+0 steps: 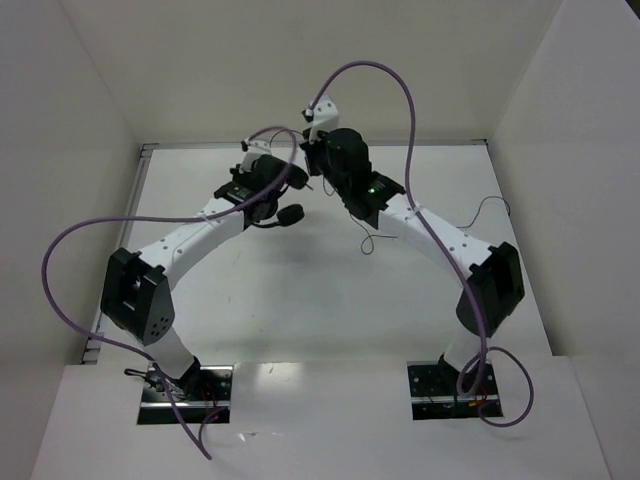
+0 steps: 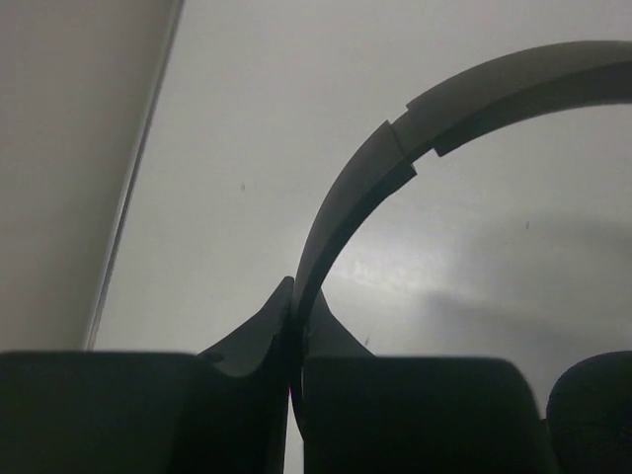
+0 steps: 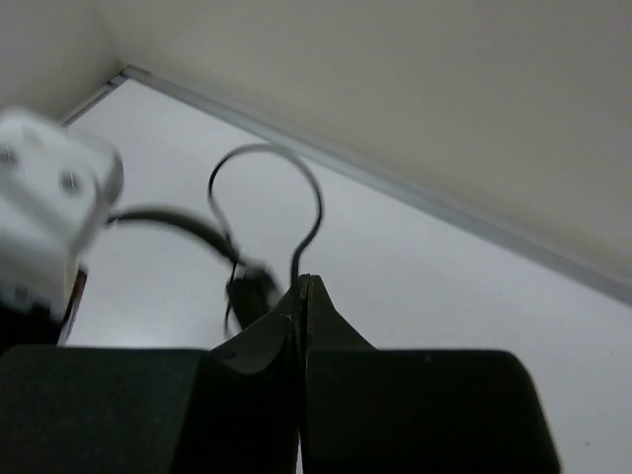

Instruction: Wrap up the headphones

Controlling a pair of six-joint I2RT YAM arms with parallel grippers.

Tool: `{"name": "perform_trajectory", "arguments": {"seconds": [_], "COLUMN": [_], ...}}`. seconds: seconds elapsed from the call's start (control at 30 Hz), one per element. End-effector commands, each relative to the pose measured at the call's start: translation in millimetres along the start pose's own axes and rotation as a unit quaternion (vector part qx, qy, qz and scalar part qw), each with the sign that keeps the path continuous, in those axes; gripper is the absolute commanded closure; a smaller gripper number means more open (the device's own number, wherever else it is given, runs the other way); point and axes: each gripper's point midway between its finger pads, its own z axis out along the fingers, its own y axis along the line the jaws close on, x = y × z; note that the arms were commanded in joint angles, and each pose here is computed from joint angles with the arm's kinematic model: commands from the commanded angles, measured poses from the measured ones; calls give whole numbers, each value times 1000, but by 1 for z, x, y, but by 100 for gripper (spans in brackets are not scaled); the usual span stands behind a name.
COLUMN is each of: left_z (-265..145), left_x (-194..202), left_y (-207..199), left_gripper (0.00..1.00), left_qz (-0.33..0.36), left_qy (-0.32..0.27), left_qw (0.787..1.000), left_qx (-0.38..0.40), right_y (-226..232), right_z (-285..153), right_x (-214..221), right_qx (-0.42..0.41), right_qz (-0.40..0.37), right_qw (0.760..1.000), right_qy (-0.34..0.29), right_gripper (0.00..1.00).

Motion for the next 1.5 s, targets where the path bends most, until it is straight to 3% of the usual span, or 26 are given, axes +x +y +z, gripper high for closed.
{"name": "perform_trajectory", "arguments": {"seconds": [0.0,0.17,0.3,0.43,0.63,0.73,0.87,1.07,1.2,1.47], "left_z": [5,33,56,55,44,24,-5,-80,-138,-198], "left_x": [-64,-81,-92,-143,-195,-218,-223,-236,-234,-210], "left_y": [16,8,7,12,-4,-11,-11,3,8,30], "left_gripper": [99,99,99,99,99,99,99,99,99,99], "left_qz": [-175,-262,-323,-369,-353,-345,-317,-272,-249,-219], "left_qy": [-115,-110,-97,-118,-132,-143,-144,-164,-172,-169], "left_qw": [976,958,941,921,918,910,907,885,851,827], "left_qx": [-58,-33,-21,36,123,181,236,341,430,489], "right_y": [9,31,42,75,107,109,72,27,13,-3], "right_z": [-36,-53,-80,-97,-114,-117,-109,-113,-106,-91], "right_x": [-10,4,-13,7,53,87,128,144,148,149], "right_qx": [-41,-90,-138,-194,-217,-205,-91,-2,29,43], "right_qz": [82,140,187,205,230,238,222,210,196,175], "right_qw": [996,986,972,959,948,948,968,977,980,984], "right_qy": [-18,-3,-28,-2,37,58,72,35,21,-5], "right_gripper": [99,99,99,99,99,99,99,99,99,98]}}
